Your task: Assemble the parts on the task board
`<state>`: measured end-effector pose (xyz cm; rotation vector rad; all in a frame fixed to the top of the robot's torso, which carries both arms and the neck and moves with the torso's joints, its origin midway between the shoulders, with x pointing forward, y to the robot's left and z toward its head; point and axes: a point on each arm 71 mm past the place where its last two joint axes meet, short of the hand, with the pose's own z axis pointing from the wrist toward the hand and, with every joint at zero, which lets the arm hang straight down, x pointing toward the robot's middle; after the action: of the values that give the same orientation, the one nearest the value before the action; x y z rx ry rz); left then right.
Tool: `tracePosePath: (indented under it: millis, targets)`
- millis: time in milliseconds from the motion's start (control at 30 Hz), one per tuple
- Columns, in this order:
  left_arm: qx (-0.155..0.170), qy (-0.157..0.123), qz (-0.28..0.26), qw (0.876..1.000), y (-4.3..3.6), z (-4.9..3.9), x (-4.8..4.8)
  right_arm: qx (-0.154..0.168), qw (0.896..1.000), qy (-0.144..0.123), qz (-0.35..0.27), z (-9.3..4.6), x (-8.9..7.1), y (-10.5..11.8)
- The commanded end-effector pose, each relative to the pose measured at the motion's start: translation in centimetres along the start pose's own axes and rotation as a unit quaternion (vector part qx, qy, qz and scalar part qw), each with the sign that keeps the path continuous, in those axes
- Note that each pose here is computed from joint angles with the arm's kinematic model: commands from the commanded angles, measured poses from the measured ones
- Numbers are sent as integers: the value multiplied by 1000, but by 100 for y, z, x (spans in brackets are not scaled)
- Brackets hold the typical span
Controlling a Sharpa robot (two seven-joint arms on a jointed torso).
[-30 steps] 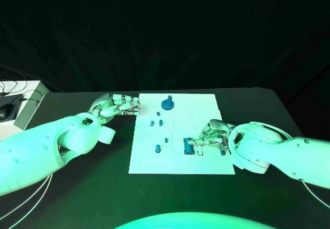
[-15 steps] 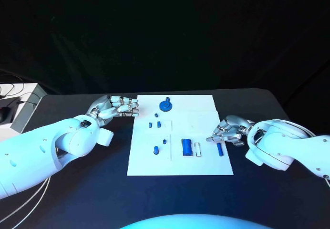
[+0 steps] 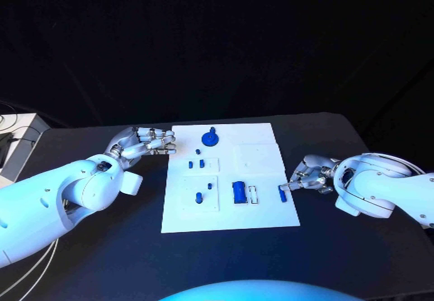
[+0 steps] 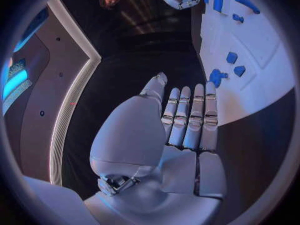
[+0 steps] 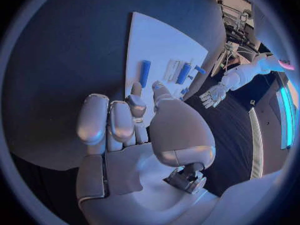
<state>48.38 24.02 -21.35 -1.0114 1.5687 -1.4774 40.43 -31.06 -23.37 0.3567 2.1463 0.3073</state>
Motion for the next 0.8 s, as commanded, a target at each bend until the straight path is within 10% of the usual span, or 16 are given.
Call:
tracePosePath:
  millis: [33, 800]
  targets:
    - [8, 9, -6, 1000, -7, -1, 32, 26, 998, 15, -47, 2, 65, -20]
    - [4, 7, -7, 1000, 6, -17, 12, 20, 998, 10, -62, 82, 241, 131]
